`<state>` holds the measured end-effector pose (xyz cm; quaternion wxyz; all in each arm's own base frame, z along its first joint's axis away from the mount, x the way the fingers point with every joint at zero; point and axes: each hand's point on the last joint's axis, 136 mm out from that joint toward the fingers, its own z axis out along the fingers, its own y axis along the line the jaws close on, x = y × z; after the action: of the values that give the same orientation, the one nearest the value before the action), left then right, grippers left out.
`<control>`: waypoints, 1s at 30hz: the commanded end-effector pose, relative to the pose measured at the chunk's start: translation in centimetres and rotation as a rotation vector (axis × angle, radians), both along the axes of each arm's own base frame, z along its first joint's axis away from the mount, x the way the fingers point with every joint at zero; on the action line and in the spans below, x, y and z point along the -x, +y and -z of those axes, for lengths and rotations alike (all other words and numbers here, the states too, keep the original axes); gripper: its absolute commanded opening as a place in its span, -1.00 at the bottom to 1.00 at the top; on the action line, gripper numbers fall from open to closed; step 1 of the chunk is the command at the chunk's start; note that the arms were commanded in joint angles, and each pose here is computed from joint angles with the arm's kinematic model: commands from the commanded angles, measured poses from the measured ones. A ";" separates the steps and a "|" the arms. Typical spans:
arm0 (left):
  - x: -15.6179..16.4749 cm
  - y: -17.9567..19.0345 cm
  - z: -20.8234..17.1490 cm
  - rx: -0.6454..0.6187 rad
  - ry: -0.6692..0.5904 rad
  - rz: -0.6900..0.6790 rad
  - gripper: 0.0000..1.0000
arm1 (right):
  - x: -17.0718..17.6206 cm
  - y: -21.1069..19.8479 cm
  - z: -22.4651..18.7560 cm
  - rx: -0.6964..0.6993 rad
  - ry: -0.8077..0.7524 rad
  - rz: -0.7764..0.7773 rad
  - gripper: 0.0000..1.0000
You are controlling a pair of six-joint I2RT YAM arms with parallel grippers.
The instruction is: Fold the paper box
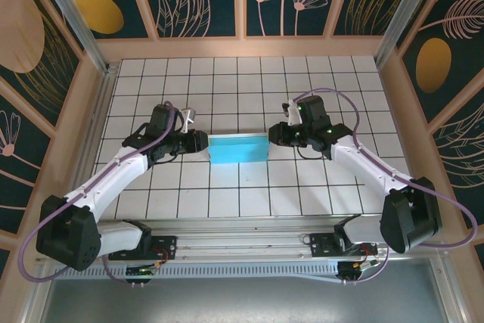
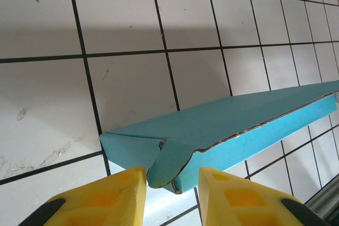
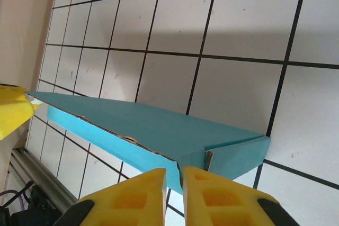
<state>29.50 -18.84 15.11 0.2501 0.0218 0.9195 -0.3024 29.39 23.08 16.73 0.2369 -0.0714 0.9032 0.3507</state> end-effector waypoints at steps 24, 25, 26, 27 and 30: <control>-1.1 -1.2 -1.6 0.021 -0.028 0.032 -0.58 | 0.1 0.3 0.8 0.021 0.005 -0.007 -0.76; -1.1 -1.2 -1.5 0.020 -0.027 0.033 -0.59 | 0.1 0.3 0.8 0.019 0.005 -0.007 -0.76; -1.2 -1.2 -1.5 0.020 -0.024 0.031 -0.59 | 0.1 0.3 0.8 0.019 0.005 -0.007 -0.76; -1.2 -1.2 -1.4 0.020 -0.023 0.031 -0.60 | 0.1 0.3 0.7 0.018 0.003 -0.007 -0.76; -1.1 -1.3 -1.3 0.026 -0.015 0.029 -0.63 | 0.1 0.4 0.7 0.017 0.004 -0.008 -0.76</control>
<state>30.39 -19.45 15.62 0.2514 0.0256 0.9182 -0.3050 29.53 23.07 16.36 0.2377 -0.0701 0.9060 0.3432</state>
